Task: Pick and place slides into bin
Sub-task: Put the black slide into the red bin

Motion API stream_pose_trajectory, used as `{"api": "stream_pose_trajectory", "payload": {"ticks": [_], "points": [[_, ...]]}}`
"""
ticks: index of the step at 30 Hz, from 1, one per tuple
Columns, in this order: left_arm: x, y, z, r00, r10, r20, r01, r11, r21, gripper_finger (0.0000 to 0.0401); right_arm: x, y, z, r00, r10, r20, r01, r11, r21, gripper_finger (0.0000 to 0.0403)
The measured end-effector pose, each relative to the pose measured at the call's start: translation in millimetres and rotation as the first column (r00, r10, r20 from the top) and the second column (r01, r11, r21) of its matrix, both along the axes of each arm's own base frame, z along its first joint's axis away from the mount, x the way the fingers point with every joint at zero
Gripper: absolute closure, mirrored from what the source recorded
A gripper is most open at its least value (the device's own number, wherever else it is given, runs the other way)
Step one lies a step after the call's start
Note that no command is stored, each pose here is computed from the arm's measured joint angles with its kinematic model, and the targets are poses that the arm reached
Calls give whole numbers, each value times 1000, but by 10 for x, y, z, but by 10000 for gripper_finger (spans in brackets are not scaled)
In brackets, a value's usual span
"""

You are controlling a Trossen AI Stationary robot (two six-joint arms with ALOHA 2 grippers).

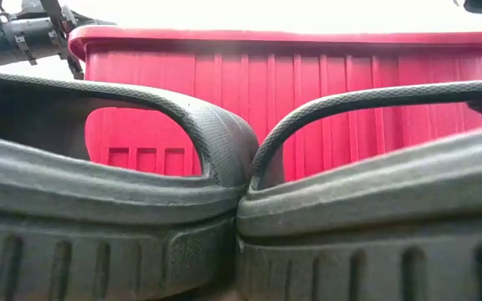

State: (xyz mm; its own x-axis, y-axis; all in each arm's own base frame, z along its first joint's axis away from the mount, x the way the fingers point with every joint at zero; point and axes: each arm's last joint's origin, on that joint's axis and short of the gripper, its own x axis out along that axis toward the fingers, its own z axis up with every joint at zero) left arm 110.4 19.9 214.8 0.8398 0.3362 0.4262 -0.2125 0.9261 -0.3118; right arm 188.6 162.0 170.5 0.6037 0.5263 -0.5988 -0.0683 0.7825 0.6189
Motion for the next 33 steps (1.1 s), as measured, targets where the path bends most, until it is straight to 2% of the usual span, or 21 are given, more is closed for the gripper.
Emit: {"api": "stream_pose_trajectory", "payload": {"ticks": [15,25,33], "points": [[0,0,-1,1000,-3,1,3,1000,-5,380,52,31,-188,996,-50,-80,49,999,-17,243],[0,0,-1,1000,-4,1,4,1000,-5,380,156,122,-323,991,-97,-96,104,992,71,243],[1,0,-1,1000,-6,2,6,1000,-8,380,186,171,-306,997,-53,-52,59,991,120,243]]}}
